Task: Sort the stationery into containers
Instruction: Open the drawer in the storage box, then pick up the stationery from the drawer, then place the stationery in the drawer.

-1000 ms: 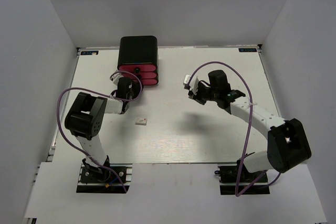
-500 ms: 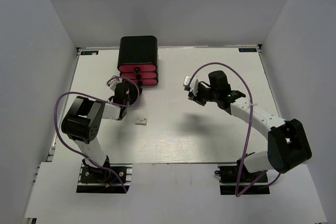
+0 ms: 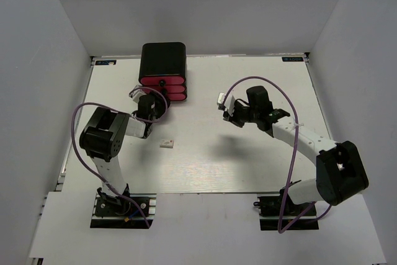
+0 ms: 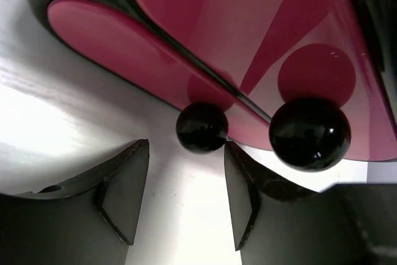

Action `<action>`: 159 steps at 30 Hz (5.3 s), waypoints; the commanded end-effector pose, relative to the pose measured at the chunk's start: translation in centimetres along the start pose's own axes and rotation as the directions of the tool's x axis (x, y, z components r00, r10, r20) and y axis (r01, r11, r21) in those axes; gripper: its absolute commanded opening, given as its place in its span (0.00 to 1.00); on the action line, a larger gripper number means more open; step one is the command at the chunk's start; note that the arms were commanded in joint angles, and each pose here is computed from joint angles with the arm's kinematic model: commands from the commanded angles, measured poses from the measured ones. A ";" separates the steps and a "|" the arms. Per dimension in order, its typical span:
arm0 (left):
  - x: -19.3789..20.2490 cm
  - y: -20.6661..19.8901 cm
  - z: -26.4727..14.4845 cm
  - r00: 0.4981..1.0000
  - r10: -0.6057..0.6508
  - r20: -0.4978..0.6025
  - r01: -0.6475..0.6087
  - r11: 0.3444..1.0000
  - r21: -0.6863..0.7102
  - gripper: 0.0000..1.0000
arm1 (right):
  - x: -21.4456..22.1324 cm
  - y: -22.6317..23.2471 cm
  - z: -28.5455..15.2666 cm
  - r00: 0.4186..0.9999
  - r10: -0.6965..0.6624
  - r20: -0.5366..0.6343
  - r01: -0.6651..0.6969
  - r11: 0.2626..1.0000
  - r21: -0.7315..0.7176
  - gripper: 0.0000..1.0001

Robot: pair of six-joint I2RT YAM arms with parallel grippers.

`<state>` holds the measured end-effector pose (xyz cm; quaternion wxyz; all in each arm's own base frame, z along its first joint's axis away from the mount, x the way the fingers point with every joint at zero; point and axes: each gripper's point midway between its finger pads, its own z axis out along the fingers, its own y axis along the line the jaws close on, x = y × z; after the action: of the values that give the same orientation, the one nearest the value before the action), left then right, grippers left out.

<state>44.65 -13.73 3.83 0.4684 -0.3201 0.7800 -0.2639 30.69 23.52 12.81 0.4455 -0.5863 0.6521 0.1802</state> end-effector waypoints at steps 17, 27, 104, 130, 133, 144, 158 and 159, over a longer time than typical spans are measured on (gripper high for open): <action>-2.0 -1.0 1.2 0.993 0.002 0.117 -0.009 0.998 0.065 0.55 | -0.8 -0.6 -0.3 0.999 -0.039 0.029 0.038 0.999 0.018 0.23; -1.2 -0.4 1.1 0.995 0.003 0.102 -0.011 0.997 0.074 0.33 | -0.5 -0.4 -0.2 0.999 -0.034 0.024 0.034 0.999 0.011 0.23; -4.3 3.7 -26.3 0.989 0.042 0.139 -0.045 0.999 0.017 0.69 | -13.8 6.9 15.8 0.990 -0.075 0.120 0.103 0.964 -0.243 0.02; -2.4 3.1 -24.5 0.998 0.028 0.065 -0.032 0.997 0.071 0.69 | -12.1 -6.3 19.4 0.953 -0.300 0.049 0.298 0.954 0.040 0.04; -2.2 3.0 -24.3 0.998 0.028 0.058 -0.032 0.996 0.078 0.69 | -11.1 -6.0 20.1 0.952 -0.306 0.032 0.305 0.952 0.025 0.11; -1.6 2.8 -23.0 0.999 0.030 0.040 -0.033 0.995 0.090 0.69 | -11.6 -6.6 20.6 0.950 -0.310 0.038 0.308 0.951 0.038 0.56; -0.1 1.7 -21.1 0.995 0.095 -0.038 -0.089 0.986 0.142 0.74 | -16.0 -5.4 11.0 0.974 -0.172 0.150 0.164 0.984 0.062 0.68; -0.1 1.7 -21.0 0.994 0.104 -0.035 -0.098 0.985 0.145 0.75 | -17.4 -6.0 8.8 0.968 -0.172 0.183 0.157 0.983 0.090 0.72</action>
<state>24.98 -9.46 10.69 0.4720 -0.2688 0.7898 -0.2851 39.11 40.42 16.46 0.4839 -0.6389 0.5794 0.1480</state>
